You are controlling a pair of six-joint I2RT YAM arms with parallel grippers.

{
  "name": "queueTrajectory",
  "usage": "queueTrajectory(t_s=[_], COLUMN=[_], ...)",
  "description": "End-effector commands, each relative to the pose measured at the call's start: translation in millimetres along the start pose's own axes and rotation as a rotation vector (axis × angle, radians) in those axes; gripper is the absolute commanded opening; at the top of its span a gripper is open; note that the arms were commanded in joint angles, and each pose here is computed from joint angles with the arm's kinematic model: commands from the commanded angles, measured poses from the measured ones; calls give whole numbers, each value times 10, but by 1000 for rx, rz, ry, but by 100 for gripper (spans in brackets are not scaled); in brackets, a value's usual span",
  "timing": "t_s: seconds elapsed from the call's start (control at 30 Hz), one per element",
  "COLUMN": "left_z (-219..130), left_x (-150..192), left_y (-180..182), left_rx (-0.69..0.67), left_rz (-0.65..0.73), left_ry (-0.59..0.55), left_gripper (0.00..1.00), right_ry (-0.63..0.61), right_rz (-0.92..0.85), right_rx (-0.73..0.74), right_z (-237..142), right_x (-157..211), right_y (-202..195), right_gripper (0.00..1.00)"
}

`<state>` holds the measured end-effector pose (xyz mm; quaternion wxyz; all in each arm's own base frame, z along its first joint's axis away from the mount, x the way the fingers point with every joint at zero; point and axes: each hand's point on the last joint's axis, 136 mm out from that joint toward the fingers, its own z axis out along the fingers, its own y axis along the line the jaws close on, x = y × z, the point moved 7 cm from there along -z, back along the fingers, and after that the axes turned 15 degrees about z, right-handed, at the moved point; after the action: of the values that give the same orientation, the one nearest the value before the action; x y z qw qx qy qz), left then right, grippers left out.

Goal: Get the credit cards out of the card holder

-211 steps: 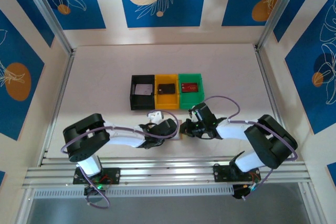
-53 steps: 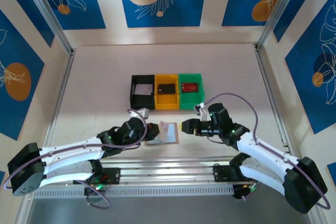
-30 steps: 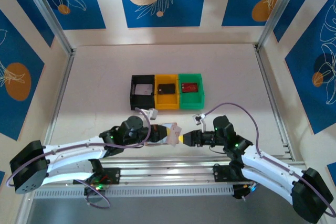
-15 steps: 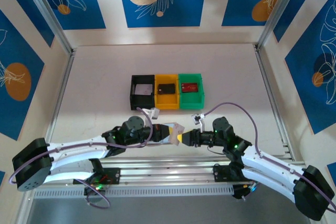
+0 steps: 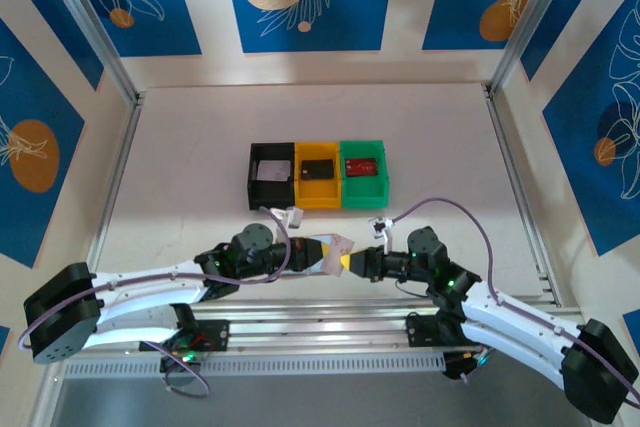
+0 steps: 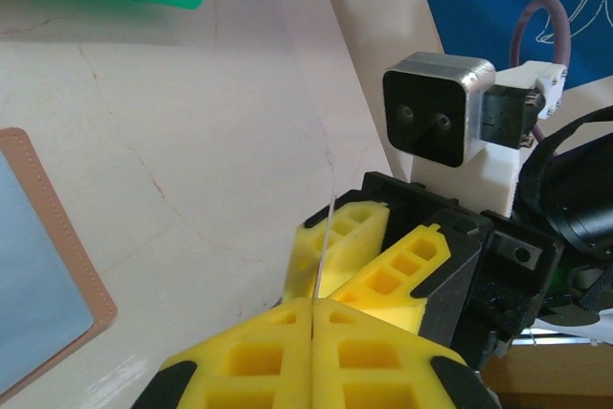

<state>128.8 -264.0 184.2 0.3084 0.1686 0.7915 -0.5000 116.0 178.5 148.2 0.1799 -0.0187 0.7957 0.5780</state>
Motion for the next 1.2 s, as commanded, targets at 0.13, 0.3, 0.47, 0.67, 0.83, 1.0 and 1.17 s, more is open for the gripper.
queueTrajectory(t_s=[0.13,0.3,0.47,0.67,0.83,1.0,1.17], left_z=[-10,14,7,-221,-403,-375,-218], left_x=[19,17,3,-44,53,186,221], left_y=[-57,-59,-73,-84,-19,-122,-301], left_rx=[36,35,35,-7,20,66,120], left_rz=[-7,-9,-5,15,-38,-17,16], left_ry=[-3,2,1,-36,-95,-98,-109], left_gripper=[0,0,0,18,50,64,66], right_ry=[-62,-67,-75,-122,-215,-301,-380], right_rz=[-38,-45,-55,-39,-9,53,137], right_rx=[-56,-80,-94,-90,-152,-208,-234], right_z=[-69,-109,-153,-214,-289,-352,-387], right_x=[-13,17,31,62,5,-73,-157], right_y=[73,78,102,11,51,124,159], right_gripper=[11,0,0,0,0,0,0])
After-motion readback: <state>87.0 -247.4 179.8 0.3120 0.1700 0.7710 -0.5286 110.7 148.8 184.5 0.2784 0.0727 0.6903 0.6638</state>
